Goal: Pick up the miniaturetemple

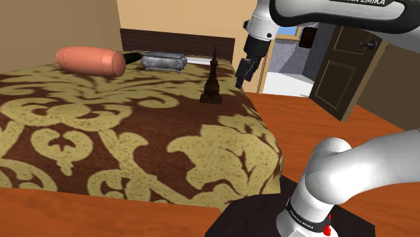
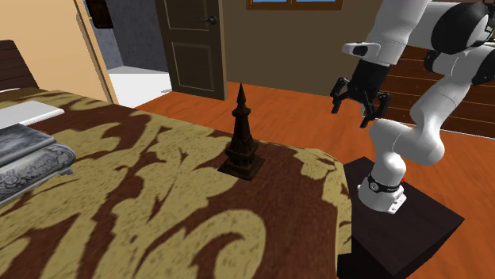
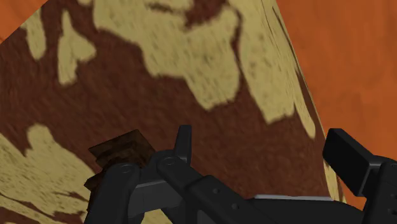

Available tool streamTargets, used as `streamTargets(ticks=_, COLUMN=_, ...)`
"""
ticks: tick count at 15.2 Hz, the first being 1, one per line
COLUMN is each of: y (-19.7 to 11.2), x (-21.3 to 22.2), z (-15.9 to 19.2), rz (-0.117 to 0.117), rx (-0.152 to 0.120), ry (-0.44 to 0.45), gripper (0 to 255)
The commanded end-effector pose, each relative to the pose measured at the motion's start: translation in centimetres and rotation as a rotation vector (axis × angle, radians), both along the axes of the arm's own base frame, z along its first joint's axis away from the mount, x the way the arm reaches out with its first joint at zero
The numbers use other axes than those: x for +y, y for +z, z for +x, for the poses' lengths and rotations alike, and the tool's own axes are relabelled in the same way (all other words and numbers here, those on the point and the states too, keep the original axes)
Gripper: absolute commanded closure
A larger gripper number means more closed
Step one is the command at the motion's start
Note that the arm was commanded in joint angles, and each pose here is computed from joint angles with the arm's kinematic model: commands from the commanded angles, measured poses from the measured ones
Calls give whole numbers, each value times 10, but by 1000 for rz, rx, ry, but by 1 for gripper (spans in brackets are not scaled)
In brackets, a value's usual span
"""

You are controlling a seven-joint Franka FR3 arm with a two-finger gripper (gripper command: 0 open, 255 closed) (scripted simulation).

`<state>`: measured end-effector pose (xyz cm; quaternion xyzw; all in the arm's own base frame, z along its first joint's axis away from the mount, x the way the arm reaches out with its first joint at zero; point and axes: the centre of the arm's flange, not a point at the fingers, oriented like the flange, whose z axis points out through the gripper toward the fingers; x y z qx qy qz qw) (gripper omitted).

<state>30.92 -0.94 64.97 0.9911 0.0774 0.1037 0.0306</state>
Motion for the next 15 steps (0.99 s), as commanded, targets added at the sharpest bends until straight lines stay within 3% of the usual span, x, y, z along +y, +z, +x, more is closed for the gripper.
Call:
streamTargets(ticks=1, y=0, x=0, z=0, rz=0, rx=0, ry=0, gripper=0)
streamTargets(ticks=15, y=24, x=-40, z=164, rz=-10, rx=-96, ry=-500, gripper=0)
